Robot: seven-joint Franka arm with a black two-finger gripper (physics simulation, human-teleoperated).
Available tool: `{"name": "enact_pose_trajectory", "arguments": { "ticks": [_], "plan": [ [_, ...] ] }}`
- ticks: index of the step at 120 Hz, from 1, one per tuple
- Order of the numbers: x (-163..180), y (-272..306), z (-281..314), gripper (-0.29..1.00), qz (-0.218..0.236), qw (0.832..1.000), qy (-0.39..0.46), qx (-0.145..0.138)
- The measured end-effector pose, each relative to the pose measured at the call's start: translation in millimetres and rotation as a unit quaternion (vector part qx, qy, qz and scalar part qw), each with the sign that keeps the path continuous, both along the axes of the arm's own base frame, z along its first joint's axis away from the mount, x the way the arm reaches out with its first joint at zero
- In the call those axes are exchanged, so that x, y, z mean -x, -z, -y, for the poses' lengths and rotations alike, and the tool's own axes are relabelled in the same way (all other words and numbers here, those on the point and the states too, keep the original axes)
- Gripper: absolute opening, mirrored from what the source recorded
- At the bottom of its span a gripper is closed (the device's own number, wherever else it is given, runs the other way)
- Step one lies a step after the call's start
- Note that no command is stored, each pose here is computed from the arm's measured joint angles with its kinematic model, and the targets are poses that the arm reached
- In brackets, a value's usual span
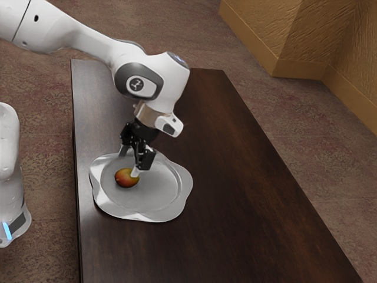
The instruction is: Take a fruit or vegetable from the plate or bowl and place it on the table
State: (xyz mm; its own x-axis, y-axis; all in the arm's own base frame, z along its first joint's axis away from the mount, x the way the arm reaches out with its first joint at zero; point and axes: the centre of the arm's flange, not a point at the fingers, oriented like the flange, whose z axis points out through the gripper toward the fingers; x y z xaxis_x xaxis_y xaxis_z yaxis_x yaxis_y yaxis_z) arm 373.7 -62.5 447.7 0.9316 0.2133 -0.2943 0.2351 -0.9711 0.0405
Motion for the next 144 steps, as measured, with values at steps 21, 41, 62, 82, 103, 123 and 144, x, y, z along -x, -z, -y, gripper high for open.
{"name": "enact_pose_trajectory", "arguments": {
  "ticks": [21,41,62,82,103,123,144],
  "plan": [
    [9.0,4.5,8.2,0.70,-0.029,1.000,0.008,-0.005],
    [13.3,7.5,11.6,0.70,-0.042,0.999,0.006,-0.005],
    [15.0,8.7,23.8,0.70,-0.044,0.999,0.010,-0.004],
    [11.2,9.3,25.9,0.70,-0.031,0.999,0.006,-0.006],
    [8.6,14.7,29.5,0.70,-0.017,1.000,0.004,-0.011],
    [5.0,16.0,32.1,0.70,-0.005,1.000,0.003,-0.013],
    [4.6,18.7,31.0,0.70,-0.002,1.000,-0.001,-0.013]
  ]
}}
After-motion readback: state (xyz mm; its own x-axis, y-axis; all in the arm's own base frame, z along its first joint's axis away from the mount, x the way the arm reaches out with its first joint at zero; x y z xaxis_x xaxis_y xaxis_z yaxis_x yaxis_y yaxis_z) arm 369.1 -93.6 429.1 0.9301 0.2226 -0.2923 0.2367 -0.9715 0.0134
